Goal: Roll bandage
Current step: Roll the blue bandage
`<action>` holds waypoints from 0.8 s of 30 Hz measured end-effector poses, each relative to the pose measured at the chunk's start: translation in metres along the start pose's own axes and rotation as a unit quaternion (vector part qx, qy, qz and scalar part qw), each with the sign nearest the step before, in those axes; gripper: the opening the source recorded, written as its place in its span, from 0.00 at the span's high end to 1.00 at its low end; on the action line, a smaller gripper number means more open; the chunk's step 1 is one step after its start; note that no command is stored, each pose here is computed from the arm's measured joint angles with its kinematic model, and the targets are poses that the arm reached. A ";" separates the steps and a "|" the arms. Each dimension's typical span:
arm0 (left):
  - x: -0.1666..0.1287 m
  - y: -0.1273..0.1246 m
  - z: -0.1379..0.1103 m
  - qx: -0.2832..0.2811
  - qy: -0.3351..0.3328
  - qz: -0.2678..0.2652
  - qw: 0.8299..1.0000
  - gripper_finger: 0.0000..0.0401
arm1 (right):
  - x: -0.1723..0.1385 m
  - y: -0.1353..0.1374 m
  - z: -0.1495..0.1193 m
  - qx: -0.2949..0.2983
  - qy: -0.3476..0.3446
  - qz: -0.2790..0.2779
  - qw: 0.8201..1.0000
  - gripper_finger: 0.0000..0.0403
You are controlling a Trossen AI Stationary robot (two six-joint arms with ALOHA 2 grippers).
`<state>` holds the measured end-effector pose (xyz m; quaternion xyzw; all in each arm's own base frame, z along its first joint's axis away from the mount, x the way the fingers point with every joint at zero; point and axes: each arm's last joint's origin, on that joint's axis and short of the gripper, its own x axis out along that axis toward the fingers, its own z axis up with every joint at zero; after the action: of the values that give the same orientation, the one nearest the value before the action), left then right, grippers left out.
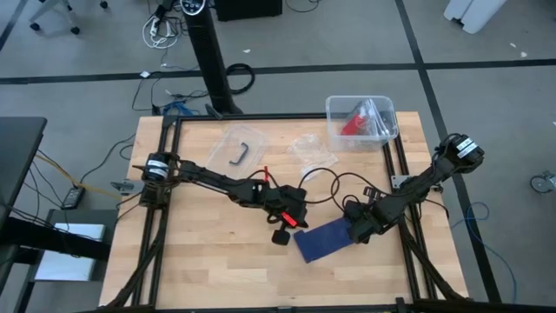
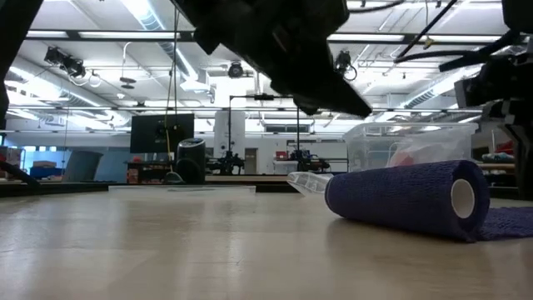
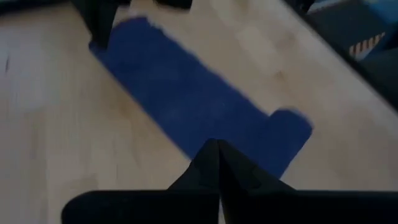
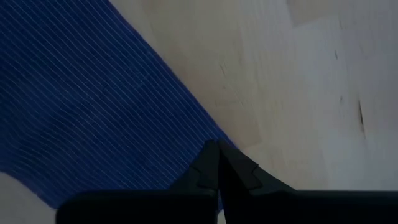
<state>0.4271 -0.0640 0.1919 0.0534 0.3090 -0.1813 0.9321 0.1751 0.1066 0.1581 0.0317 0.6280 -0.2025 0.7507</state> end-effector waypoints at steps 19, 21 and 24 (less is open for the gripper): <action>-0.024 -0.067 -0.046 -0.016 -0.180 -0.061 0.982 1.00 | -0.043 0.075 0.042 0.021 -0.324 0.231 0.917 1.00; -0.030 -0.072 -0.056 -0.024 -0.230 -0.064 0.971 1.00 | -0.040 0.077 0.054 -0.003 -0.335 0.231 0.914 1.00; -0.038 -0.078 -0.073 -0.035 -0.267 -0.048 0.962 1.00 | -0.031 0.077 0.071 -0.032 -0.328 0.217 0.919 1.00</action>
<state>0.3295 -0.1097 0.1568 -0.0442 0.0575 -0.2224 0.9723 0.2637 0.1636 0.1867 0.0745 0.3301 -0.0132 0.9409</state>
